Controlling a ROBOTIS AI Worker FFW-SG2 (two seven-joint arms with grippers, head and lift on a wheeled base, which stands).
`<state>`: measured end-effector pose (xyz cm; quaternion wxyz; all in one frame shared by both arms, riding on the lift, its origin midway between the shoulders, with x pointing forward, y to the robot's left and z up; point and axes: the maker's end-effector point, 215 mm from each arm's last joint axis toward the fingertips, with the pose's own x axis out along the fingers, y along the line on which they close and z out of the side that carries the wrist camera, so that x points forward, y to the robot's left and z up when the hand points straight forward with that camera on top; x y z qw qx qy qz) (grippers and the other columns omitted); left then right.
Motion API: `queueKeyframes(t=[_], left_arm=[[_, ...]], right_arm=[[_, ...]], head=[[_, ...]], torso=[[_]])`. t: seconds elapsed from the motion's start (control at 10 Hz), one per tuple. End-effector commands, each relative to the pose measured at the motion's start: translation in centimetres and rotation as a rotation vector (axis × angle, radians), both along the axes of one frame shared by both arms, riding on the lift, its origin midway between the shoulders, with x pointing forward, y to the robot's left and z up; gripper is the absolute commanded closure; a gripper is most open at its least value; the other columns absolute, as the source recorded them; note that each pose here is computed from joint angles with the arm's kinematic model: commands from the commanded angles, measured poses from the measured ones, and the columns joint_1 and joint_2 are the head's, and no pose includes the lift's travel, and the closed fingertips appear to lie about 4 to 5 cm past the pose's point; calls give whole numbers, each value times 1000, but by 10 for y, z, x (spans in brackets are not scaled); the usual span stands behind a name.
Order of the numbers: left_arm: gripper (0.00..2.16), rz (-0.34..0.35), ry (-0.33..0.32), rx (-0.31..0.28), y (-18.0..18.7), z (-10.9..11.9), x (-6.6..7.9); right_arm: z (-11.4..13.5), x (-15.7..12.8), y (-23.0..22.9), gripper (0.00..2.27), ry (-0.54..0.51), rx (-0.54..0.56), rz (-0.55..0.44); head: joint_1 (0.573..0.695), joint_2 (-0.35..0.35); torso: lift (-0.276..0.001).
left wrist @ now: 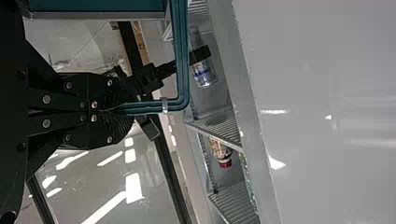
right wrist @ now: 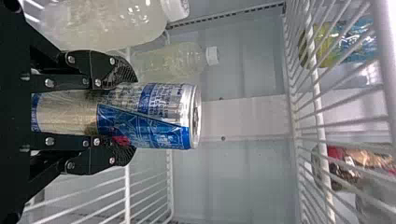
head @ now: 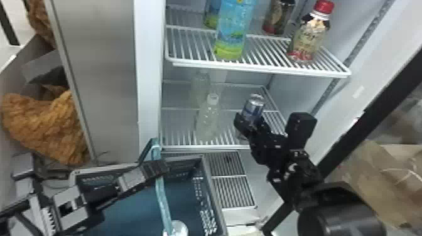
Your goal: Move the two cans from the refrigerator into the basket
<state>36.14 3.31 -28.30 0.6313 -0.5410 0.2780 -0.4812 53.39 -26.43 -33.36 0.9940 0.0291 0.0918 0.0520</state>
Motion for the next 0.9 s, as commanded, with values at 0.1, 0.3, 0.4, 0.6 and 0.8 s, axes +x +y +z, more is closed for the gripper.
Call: queueKeyframes(t=[0.1,0.3,0.4,0.6,0.8], left_arm=[[1210,0,1,0,0,0,0],[1210,-1,5,-3,0,-1,-2],[1210,-1,9,-3,0,-3,-3],[1210,-1,10,-4,0,-3,-3],[1210,1,12,-4,0,-3,-3]], right_arm=[[6,-34,-9,1282,8,0,-1],[19,-65,3,1282,3,40,29],[27,-79,11,1282,0,64,49],[39,-105,36,1282,1,127,102],[44,-123,74,1282,14,212,181]], head=[[695,-293],[695,-305],[695,-306],[695,-297],[695,-272]], torso=[[-219],[-219],[-219],[-219],[-219]])
